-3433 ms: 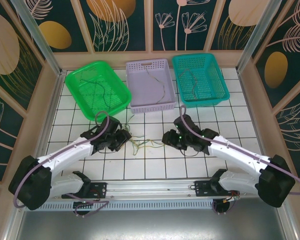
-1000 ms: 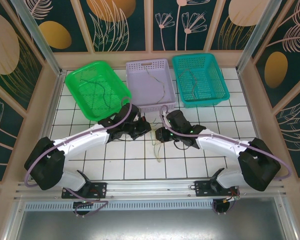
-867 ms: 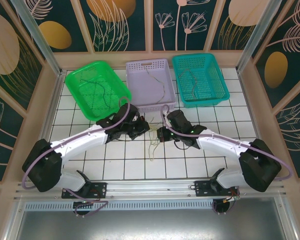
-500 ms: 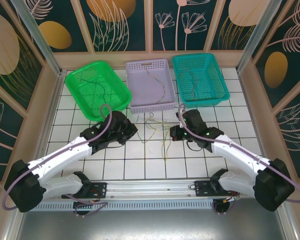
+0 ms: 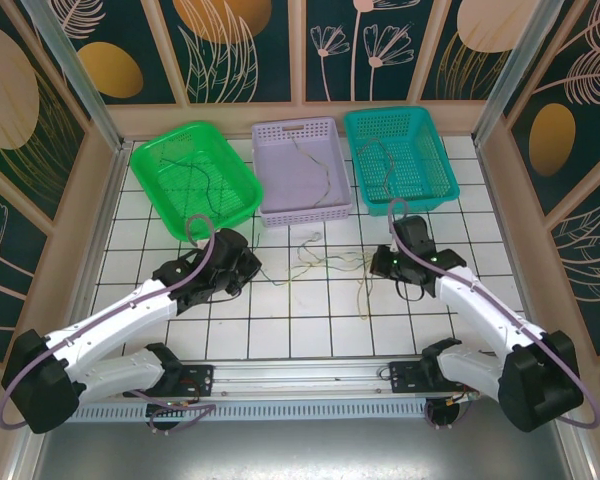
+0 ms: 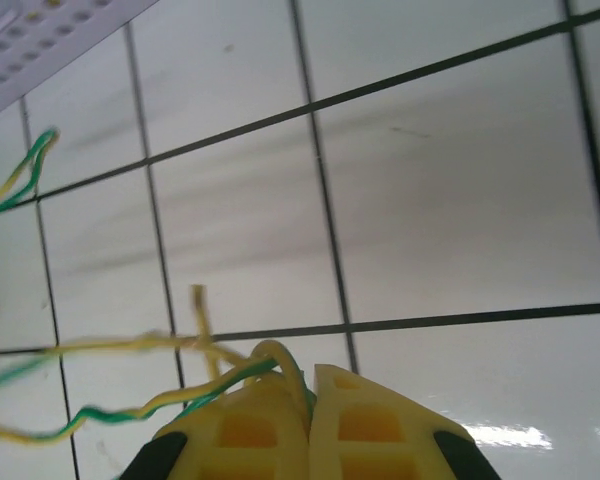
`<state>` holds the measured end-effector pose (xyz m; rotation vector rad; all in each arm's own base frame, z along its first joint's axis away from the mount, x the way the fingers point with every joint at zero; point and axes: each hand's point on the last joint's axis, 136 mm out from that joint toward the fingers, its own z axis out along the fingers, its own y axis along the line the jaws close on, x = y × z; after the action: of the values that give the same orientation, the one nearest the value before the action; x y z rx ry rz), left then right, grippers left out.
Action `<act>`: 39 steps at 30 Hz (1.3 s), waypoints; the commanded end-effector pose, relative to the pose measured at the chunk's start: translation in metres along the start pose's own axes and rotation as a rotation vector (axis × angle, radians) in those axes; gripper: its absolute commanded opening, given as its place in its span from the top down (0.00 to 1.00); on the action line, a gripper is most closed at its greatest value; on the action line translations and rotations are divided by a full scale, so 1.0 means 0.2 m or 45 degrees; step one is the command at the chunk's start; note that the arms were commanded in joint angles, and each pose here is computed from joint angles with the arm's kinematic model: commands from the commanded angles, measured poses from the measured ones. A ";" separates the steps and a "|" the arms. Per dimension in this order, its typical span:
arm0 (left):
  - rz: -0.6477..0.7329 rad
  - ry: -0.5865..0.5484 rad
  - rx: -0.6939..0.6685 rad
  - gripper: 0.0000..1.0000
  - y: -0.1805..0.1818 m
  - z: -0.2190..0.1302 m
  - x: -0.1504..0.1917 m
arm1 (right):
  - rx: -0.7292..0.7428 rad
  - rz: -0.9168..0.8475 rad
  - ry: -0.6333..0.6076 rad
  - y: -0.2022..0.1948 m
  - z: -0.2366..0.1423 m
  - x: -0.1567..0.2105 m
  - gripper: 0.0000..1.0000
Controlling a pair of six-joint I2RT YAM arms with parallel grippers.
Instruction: Untangle the cables
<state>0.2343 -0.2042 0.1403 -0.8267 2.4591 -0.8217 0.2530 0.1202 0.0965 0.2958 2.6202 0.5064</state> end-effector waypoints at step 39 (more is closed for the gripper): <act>0.277 0.069 0.088 0.44 -0.22 0.10 0.03 | -0.362 -0.009 -0.424 0.17 -0.37 -0.37 1.00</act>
<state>0.2437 -0.2312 0.1270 -0.5559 2.5708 -0.7741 0.2840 0.0917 0.1693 0.3946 2.2959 0.6558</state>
